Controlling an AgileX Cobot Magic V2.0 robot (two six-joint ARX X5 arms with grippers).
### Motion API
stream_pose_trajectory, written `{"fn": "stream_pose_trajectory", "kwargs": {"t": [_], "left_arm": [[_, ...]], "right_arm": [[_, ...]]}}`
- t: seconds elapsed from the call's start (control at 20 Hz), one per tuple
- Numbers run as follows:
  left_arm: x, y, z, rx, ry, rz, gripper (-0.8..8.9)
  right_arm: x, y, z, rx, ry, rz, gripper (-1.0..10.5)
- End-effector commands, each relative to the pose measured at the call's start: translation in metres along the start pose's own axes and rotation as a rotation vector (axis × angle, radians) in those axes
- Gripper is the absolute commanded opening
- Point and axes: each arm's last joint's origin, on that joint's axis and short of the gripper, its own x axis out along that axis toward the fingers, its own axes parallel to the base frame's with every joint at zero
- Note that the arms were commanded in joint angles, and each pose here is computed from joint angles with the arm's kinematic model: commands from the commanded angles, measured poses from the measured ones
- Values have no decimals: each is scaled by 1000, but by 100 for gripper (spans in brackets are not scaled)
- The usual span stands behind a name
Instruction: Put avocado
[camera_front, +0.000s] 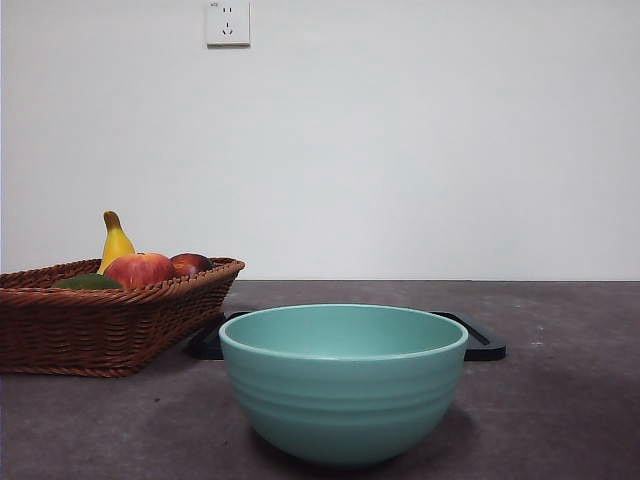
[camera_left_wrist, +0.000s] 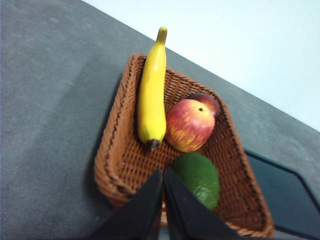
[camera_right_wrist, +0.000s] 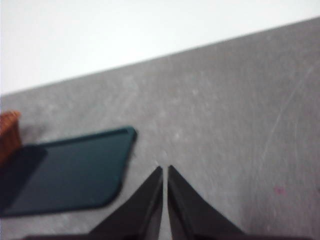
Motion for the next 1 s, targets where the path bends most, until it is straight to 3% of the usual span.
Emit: {"fn": "stream_pose_trajectory", "kwargs": {"t": [0.05, 0.45, 1.0], "left_arm": [[-8, -10, 16, -11, -12, -12, 10], [-18, -35, 53, 57, 112, -60, 10], [-17, -66, 99, 174, 439, -177, 11]], "right_arm": [[-8, 8, 20, 20, -34, 11, 7], [-22, 27, 64, -3, 75, 49, 7], [-13, 51, 113, -43, 482, 260, 7]]}}
